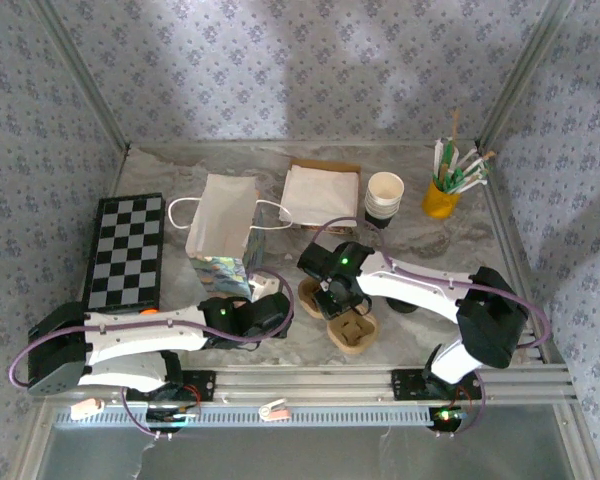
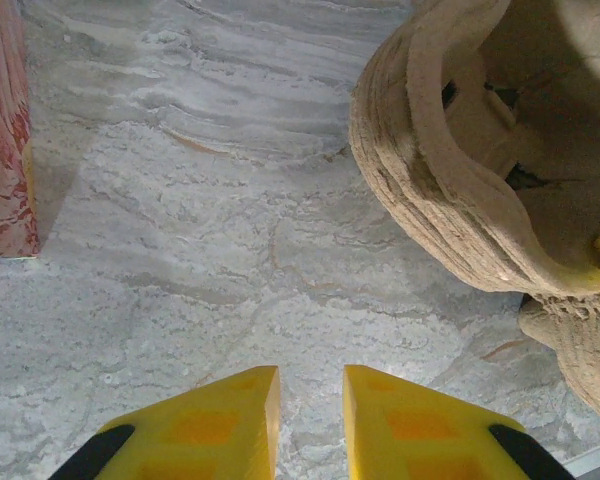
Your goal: Pack the takeout coffee
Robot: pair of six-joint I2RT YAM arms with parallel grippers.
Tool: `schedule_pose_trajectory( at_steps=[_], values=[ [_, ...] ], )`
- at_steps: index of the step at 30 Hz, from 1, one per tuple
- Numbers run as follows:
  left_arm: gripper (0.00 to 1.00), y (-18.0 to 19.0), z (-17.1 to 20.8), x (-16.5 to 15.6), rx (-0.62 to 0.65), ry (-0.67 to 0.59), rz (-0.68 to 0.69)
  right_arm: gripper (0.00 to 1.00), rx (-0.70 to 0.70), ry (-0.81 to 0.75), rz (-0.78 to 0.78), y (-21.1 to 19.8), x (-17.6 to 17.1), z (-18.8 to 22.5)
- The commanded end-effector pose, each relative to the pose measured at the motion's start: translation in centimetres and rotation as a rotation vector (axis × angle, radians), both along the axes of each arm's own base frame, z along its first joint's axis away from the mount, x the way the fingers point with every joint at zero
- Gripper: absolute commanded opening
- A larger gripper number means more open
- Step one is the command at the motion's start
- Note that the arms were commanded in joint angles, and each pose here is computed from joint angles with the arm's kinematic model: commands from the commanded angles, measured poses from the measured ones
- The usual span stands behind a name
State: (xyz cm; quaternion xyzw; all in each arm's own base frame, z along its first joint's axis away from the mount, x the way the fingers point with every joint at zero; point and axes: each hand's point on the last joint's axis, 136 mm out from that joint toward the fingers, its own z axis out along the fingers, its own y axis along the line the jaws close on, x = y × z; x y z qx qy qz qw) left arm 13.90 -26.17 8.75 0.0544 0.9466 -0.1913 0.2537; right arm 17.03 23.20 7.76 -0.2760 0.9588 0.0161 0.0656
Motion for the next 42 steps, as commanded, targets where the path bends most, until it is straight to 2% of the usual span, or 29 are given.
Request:
schedule_pose_trajectory(
  at_steps=[1,16,25,29,32,42],
  values=[
    [0.24,0.4,0.2,0.1,0.009,-0.012,0.015,0.37,-0.014,0.025,0.004,-0.8,-0.7,0.0],
    [0.23,1.1,1.1,0.2,-0.023,-0.023,0.042,0.34,0.046,-0.028,-0.050,-0.6,0.1,4.3],
    [0.23,2.2,1.9,0.0,-0.052,-0.019,0.069,0.34,0.067,-0.013,-0.241,-1.1,0.4,6.7],
    [0.23,2.2,2.1,-0.1,-0.062,-0.015,0.064,0.34,0.086,0.002,-0.327,-0.9,0.4,6.1],
    [0.23,2.3,2.1,-0.2,-0.061,-0.013,0.064,0.34,0.120,0.012,-0.333,0.1,0.5,5.3],
    [0.23,2.1,2.1,-0.1,-0.064,-0.012,0.065,0.35,0.095,0.012,-0.329,0.0,0.1,3.5]
  ],
)
